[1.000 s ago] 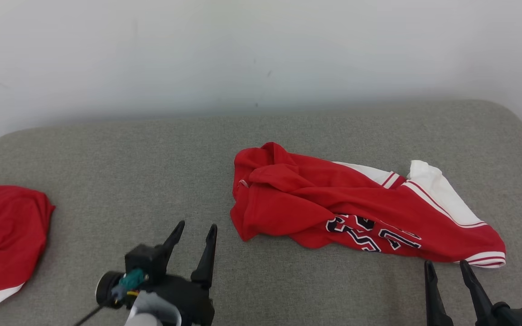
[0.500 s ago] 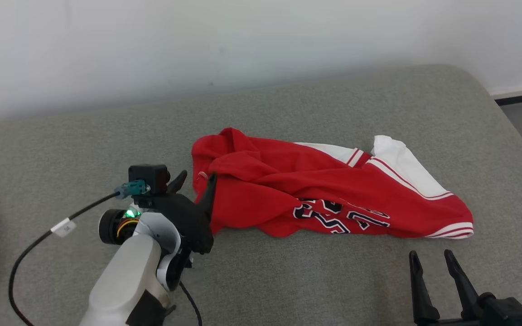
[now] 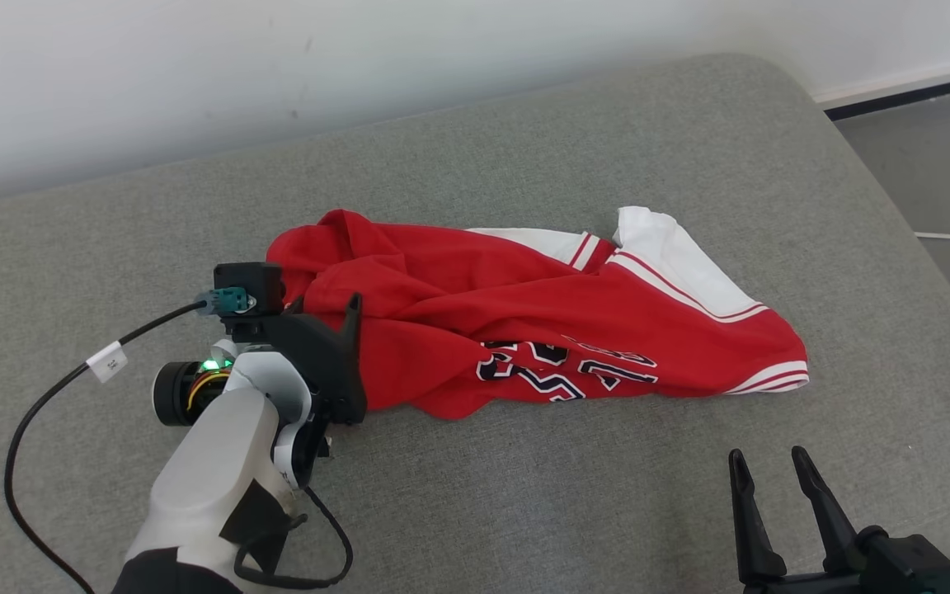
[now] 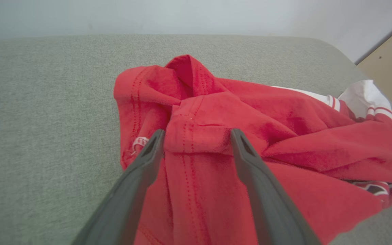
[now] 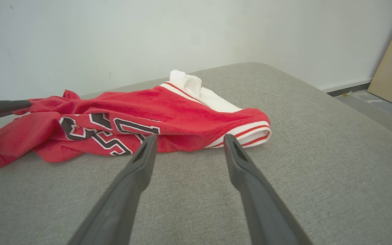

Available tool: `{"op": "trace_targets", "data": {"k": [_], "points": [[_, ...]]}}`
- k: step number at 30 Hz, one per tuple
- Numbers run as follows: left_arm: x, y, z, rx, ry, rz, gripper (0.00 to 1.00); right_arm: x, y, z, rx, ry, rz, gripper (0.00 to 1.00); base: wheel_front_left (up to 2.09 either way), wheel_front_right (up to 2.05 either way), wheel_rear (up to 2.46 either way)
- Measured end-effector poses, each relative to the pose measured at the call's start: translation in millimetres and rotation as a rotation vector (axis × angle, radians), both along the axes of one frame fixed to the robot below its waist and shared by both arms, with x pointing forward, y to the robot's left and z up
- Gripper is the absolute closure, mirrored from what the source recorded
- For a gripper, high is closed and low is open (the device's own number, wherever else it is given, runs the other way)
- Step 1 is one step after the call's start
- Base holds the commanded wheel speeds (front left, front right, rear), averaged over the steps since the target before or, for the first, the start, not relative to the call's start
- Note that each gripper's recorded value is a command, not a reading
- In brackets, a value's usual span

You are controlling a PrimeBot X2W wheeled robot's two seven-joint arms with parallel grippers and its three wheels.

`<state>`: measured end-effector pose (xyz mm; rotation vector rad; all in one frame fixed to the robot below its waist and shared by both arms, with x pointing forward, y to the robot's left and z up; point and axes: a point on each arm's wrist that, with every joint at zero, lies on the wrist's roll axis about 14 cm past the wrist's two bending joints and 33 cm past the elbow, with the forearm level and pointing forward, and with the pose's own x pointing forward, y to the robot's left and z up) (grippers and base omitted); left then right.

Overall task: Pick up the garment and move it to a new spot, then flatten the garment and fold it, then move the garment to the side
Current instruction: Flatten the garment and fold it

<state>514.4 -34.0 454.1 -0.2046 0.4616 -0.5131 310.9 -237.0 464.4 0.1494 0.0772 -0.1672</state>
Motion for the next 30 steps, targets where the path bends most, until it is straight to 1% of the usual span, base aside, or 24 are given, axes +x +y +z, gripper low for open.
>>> {"op": "trace_targets", "data": {"k": [7,8,9,10,18,24,30], "points": [[8,2,-1,0.015,-0.01,0.015,0.0,4,2,-1,0.001,0.002,0.006,0.0,0.0,0.0,0.0],[8,2,-2,0.02,-0.005,0.012,0.03,5,2,-1,0.001,0.002,0.008,0.0,0.0,0.0,0.0],[7,3,-3,0.021,0.003,0.006,0.76,6,2,-1,0.002,0.002,0.01,0.0,0.0,0.0,0.0],[7,3,-5,0.024,0.009,0.002,1.0,6,3,-1,0.002,0.002,0.013,0.0,0.0,0.0,0.0],[3,7,-10,0.013,0.036,-0.006,1.0,12,3,-2,0.008,-0.002,0.017,0.0,0.0,0.0,0.0],[4,17,2,-0.051,0.01,0.04,1.0,18,11,-2,0.024,-0.009,0.042,0.0,0.0,0.0,0.0],[-6,39,8,-0.143,-0.033,0.13,1.0,22,20,-2,0.032,-0.014,0.073,0.0,0.0,0.0,0.0]]}}
